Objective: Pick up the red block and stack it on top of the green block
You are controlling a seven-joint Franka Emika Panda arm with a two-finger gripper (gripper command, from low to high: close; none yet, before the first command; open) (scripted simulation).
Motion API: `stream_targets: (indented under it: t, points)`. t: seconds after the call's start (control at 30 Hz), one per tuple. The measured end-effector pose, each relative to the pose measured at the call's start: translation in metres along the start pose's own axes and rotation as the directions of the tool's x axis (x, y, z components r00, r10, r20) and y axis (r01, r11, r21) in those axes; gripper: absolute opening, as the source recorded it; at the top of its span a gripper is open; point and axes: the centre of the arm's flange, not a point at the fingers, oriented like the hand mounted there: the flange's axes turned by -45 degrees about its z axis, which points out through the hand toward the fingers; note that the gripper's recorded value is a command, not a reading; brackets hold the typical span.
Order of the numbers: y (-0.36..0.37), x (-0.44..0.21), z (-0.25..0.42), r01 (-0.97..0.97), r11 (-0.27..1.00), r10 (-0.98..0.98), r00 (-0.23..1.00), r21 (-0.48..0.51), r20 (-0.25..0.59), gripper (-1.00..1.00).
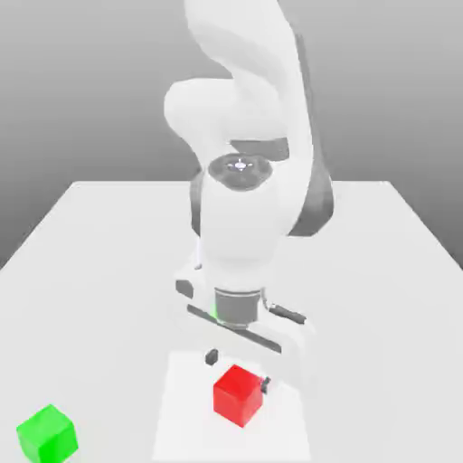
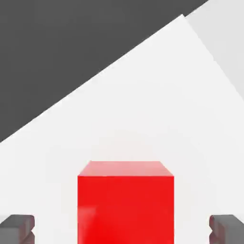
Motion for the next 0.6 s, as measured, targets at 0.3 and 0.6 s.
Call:
stream_targets:
  t: [0.3,0.6]
  points:
    - [0.000,0.000,-0.003,-0.001,1.000,0.001,1.000,0.000,-0.001,-1.00]
    - [0.042,0.073,-0.070,-0.157,0.988,0.157,0.988,0.004,0.002,-1.00]
